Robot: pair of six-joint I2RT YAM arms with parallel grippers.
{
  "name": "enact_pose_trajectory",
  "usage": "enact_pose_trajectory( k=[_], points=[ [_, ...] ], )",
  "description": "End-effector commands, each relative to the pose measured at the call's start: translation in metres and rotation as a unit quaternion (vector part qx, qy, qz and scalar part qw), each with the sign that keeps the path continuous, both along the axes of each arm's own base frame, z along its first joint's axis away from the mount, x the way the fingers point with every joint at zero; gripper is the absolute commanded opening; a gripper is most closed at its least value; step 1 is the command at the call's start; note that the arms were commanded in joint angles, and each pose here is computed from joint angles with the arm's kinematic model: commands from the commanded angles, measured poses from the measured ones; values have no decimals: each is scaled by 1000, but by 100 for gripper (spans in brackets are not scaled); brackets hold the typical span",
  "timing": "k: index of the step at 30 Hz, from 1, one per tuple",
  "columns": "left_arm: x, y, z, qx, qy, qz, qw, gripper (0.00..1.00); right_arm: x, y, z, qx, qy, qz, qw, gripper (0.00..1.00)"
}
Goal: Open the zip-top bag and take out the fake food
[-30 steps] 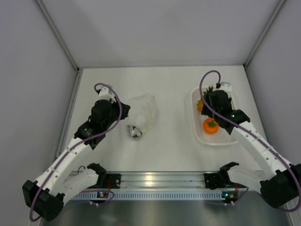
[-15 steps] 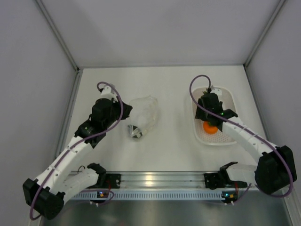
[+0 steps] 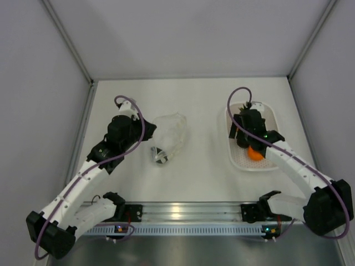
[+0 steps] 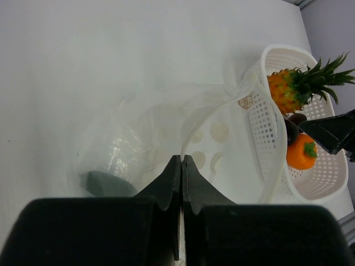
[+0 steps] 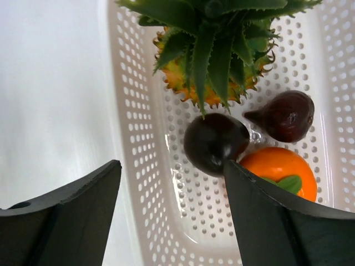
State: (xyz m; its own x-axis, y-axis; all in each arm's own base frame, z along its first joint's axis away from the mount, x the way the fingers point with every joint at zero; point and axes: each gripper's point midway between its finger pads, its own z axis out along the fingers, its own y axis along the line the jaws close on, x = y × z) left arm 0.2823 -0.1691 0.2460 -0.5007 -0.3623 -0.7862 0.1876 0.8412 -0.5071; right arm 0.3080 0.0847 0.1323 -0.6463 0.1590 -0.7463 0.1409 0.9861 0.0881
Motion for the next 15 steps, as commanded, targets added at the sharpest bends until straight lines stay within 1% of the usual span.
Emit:
enact_pose_trajectory(
  k=[1,2,4,5,7,8,9,10,12,13,15],
  points=[
    [0,-3,31,-19,-35,-9,999,0,3,9,37,44,-49,15,998,74],
    [0,-4,31,-21,-34,-8,999,0,1,17,48,62,-59,31,996,70],
    [-1,-5,32,-25,-33,-10,999,0,-2,24,60,80,-68,42,994,66],
    [-1,-5,32,-30,-31,-9,999,0,-4,35,68,92,-73,60,991,61],
    [-1,-6,34,-35,-31,-9,999,0,-7,47,78,104,-80,71,989,56],
    [-2,-7,33,-37,-29,-11,999,0,-10,62,88,107,-89,88,986,53],
    [-1,-8,34,-39,-30,-12,999,0,-13,68,91,109,-88,91,986,53],
    [-2,-9,35,-40,-30,-13,999,0,-18,87,100,112,-93,115,983,52],
    [-2,-10,37,-46,-31,-16,998,0,-22,102,107,110,-96,124,982,51],
    [-2,-10,38,-47,-31,-16,998,0,-29,122,115,117,-98,148,977,49],
    [-3,-10,39,-50,-32,-15,998,0,-35,139,121,123,-103,159,974,48]
  ],
)
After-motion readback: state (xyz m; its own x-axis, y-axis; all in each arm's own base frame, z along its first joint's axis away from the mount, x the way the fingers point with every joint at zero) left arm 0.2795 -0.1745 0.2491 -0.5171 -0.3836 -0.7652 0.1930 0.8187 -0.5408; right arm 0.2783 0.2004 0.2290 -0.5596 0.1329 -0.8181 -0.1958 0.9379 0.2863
